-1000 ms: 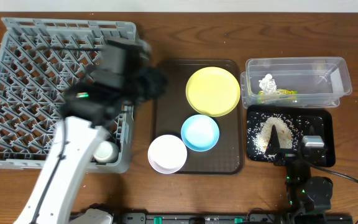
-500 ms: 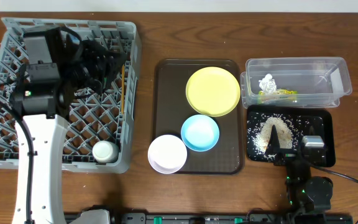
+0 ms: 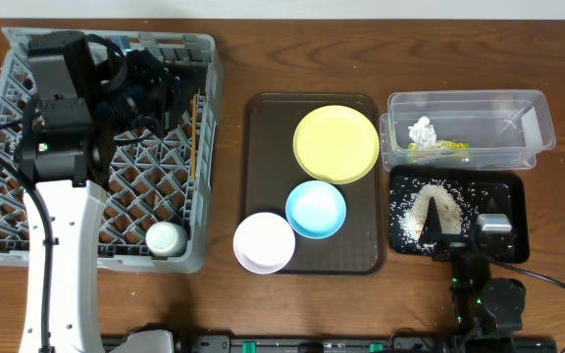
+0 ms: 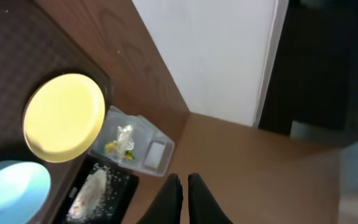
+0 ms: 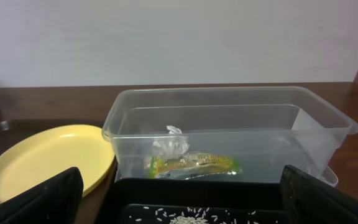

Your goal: Sort waste into correct bins and load items into the dishwasher

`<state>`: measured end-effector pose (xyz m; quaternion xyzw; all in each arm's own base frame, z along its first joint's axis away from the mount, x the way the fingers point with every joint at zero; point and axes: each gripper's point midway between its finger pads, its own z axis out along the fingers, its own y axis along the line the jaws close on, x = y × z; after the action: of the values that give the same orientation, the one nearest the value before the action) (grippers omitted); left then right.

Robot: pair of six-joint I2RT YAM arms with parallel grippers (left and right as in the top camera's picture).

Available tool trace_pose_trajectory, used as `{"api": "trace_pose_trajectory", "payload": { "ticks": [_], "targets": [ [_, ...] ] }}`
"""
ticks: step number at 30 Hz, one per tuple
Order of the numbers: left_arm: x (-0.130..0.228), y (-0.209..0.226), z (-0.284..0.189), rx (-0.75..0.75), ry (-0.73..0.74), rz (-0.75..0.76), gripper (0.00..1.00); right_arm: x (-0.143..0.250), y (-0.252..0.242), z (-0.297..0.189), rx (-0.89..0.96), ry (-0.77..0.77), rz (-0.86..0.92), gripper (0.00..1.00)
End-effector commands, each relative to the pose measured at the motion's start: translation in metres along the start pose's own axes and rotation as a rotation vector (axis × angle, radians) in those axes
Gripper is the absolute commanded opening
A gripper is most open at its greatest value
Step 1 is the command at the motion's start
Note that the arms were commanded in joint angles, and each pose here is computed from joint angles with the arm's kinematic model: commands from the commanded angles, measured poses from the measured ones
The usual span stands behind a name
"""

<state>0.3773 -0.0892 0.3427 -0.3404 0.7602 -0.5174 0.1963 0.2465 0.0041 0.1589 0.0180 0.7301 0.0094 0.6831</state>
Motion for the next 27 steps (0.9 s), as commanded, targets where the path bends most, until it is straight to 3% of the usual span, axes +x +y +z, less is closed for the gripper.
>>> {"api": "trace_pose_trajectory", "payload": {
  "ticks": [1, 21, 22, 23, 24, 25, 27],
  "targets": [
    [0.0077, -0.0067, -0.0031, 0.028, 0.042, 0.113, 0.08, -0.0004, -0.0027, -0.0003, 0.013, -0.003, 0.011, 0.99],
    [0.0095, -0.0073, -0.0032, 0.032, 0.052, 0.115, 0.08, -0.0004, -0.0028, -0.0003, 0.013, -0.003, 0.011, 0.99],
    [0.0095, -0.0072, -0.0032, 0.032, 0.052, 0.115, 0.11, -0.0004, -0.0027, -0.0003, 0.013, -0.003, 0.011, 0.99],
    [0.0095, -0.0072, -0.0032, 0.032, 0.052, 0.115, 0.27, -0.0004, -0.0028, -0.0003, 0.013, -0.003, 0.011, 0.99],
    [0.0094, -0.0071, -0.0031, 0.032, 0.053, 0.115, 0.38, -0.0004, -0.0027, -0.0003, 0.013, -0.003, 0.011, 0.99],
    [0.0095, -0.0072, -0.0032, 0.032, 0.052, 0.115, 0.44, -0.0004, -0.0027, -0.0003, 0.013, -0.003, 0.011, 0.99],
    [0.0095, -0.0072, -0.0032, 0.032, 0.052, 0.115, 0.47, -0.0004, -0.0028, -0.0003, 0.013, -0.003, 0.011, 0.99]
  ]
}}
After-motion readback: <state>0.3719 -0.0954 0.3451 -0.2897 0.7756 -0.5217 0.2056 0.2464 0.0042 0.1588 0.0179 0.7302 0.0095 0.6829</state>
